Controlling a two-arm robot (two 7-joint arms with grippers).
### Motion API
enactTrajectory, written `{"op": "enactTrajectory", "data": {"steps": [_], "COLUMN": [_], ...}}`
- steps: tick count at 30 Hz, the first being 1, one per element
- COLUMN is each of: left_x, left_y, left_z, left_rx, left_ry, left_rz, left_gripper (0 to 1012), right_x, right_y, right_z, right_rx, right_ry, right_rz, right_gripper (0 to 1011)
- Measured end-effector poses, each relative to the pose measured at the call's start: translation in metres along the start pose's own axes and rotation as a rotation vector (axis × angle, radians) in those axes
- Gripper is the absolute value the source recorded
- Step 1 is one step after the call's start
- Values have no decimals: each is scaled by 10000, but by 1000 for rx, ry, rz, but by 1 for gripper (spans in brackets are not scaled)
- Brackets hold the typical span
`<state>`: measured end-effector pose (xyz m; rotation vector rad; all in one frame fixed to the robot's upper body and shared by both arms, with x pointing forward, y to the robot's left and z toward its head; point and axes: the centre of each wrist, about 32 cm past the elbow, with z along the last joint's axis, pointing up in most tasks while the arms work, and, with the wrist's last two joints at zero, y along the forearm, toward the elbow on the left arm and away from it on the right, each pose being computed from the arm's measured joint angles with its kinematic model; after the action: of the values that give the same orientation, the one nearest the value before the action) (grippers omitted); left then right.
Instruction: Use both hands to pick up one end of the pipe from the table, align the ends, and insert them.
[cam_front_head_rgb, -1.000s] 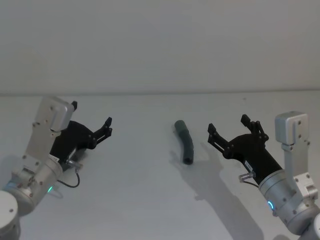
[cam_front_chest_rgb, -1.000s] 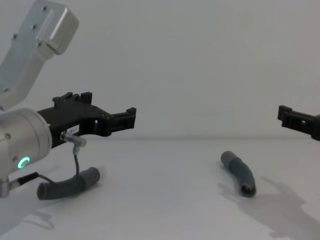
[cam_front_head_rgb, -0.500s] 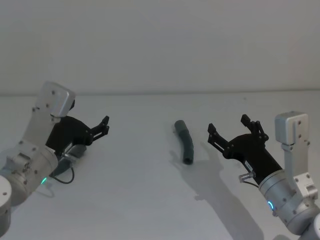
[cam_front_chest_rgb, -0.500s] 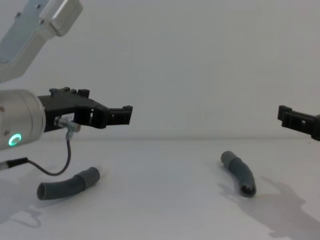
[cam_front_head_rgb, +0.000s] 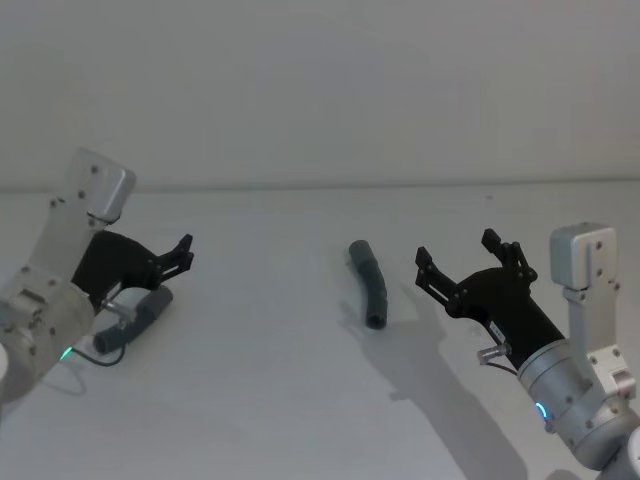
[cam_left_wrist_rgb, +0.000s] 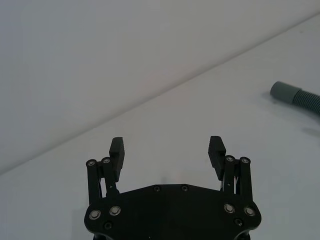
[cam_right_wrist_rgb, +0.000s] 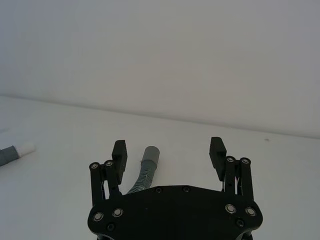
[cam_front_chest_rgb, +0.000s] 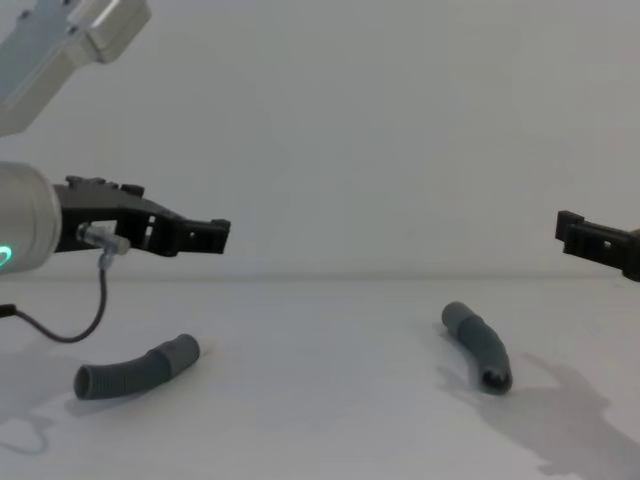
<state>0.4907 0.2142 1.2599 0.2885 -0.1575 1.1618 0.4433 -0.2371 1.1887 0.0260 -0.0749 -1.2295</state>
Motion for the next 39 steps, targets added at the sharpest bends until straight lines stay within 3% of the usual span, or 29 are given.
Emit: {"op": "enactTrajectory", "data": {"steps": [12, 28, 39], "left_x": [91, 208, 258], "left_y": [80, 85, 60], "left_z": [-41, -104, -210], "left_rx": [82, 124, 154], "left_ry": [42, 94, 131], "left_rz": [-29, -84, -116], "left_gripper": [1002, 1001, 1001], "right_x": [0, 0, 0], "right_y": [0, 0, 0], "right_z": [0, 0, 0], "right_rx": [0, 0, 0], "right_ry": [0, 0, 0], "right_rz": [0, 0, 0], "right_gripper": [1002, 1002, 1002]}}
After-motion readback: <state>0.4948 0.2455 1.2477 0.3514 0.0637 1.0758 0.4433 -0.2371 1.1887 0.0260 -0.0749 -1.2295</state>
